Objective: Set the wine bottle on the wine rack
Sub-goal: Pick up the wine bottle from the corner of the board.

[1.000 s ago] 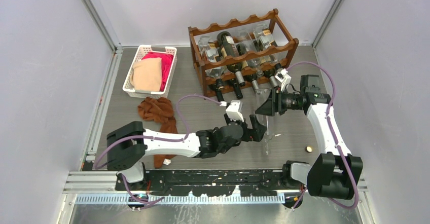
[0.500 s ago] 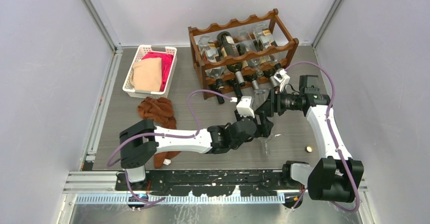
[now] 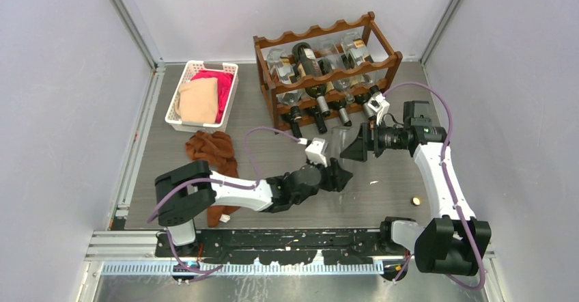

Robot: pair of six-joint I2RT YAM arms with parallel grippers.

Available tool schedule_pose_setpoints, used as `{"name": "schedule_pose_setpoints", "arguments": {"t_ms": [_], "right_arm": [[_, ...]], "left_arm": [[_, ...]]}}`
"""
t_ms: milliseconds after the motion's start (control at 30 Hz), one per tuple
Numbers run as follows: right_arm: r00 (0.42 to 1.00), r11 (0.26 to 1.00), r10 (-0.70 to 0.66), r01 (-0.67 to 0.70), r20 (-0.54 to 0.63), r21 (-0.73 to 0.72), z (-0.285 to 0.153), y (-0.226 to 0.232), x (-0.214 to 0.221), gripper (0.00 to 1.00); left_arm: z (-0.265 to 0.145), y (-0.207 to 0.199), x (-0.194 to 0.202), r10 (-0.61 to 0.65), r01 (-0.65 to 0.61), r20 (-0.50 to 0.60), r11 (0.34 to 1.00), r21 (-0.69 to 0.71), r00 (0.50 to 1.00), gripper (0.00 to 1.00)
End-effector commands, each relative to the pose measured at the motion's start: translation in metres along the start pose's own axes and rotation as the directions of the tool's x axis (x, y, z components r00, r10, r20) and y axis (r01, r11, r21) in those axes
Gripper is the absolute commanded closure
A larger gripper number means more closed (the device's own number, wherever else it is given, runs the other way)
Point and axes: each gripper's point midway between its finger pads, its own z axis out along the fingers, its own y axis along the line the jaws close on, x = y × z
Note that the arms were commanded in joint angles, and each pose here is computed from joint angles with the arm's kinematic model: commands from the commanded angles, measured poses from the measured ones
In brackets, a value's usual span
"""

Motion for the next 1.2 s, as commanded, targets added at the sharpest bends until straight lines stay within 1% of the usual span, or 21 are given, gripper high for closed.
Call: {"name": "schedule_pose_setpoints", "arguments": {"t_ms": [0, 167, 233, 333, 400, 467, 567, 633, 667, 700, 733, 867, 1000, 1100, 1167], "right_arm": [[0.992, 0.988, -0.12, 0.124, 0.044, -0.088, -0.012, 0.032, -0.018, 0.0], [0.983, 0.977, -0.178, 0.182, 0.045, -0.107, -0.017, 0.041, -0.015, 0.0], [0.975, 0.969, -0.219, 0.223, 0.046, -0.105, -0.02, 0.044, -0.013, 0.0], [0.947, 0.943, -0.317, 0.32, 0.047, -0.086, -0.025, 0.047, -0.009, 0.0], [0.926, 0.922, -0.376, 0.379, 0.041, -0.084, -0.027, 0.048, -0.005, 0.0], [0.919, 0.912, -0.391, 0.393, 0.041, -0.115, -0.026, 0.051, 0.0, 0.0], [0.929, 0.913, -0.367, 0.368, 0.042, -0.177, -0.024, 0.057, 0.006, 0.0], [0.911, 0.876, -0.41, 0.405, 0.037, -0.262, -0.029, 0.071, 0.018, 0.0], [0.89, 0.846, -0.453, 0.447, 0.05, -0.289, -0.029, 0.073, 0.02, 0.0], [0.882, 0.831, -0.469, 0.461, 0.056, -0.312, -0.03, 0.077, 0.022, 0.0], [0.885, 0.829, -0.462, 0.453, 0.053, -0.329, -0.031, 0.079, 0.024, 0.0], [0.881, 0.826, -0.469, 0.46, 0.057, -0.324, -0.03, 0.077, 0.019, 0.0], [0.9, 0.865, -0.432, 0.434, 0.066, -0.252, -0.029, 0.073, -0.006, 0.0], [0.909, 0.887, -0.407, 0.416, 0.083, -0.199, -0.029, 0.078, -0.03, 0.0], [0.912, 0.888, -0.395, 0.409, 0.107, -0.212, -0.029, 0.09, -0.042, 0.0]], "left_arm": [[-0.031, -0.032, -0.065, -0.074, 0.034, 0.201, 0.98, 0.197, 0.977, 1.0], [-0.059, -0.03, -0.062, -0.067, 0.006, 0.201, 0.958, 0.287, 0.977, 1.0], [-0.072, -0.029, -0.065, -0.07, -0.007, 0.221, 0.943, 0.333, 0.973, 1.0], [-0.093, -0.027, -0.073, -0.102, -0.007, 0.248, 0.915, 0.402, 0.963, 1.0], [-0.103, -0.027, -0.078, -0.13, 0.005, 0.241, 0.888, 0.46, 0.962, 1.0], [-0.111, -0.025, -0.086, -0.155, 0.013, 0.233, 0.856, 0.517, 0.96, 1.0], [-0.12, -0.02, -0.101, -0.217, 0.051, 0.221, 0.813, 0.58, 0.951, 1.0], [-0.122, -0.014, -0.107, -0.242, 0.077, 0.197, 0.795, 0.601, 0.95, 1.0], [-0.124, -0.013, -0.112, -0.242, 0.072, 0.204, 0.792, 0.606, 0.949, 1.0], [-0.127, -0.013, -0.116, -0.238, 0.061, 0.213, 0.79, 0.61, 0.947, 1.0], [-0.129, -0.014, -0.121, -0.236, 0.048, 0.229, 0.788, 0.613, 0.945, 1.0], [-0.14, -0.015, -0.146, -0.248, 0.012, 0.3, 0.788, 0.616, 0.921, 1.0], [-0.15, -0.023, -0.173, -0.245, -0.051, 0.382, 0.782, 0.621, 0.891, 1.0], [-0.158, -0.032, -0.196, -0.241, -0.107, 0.452, 0.778, 0.619, 0.859, 1.0], [-0.164, -0.04, -0.212, -0.243, -0.142, 0.496, 0.773, 0.618, 0.834, 1.0]]}}
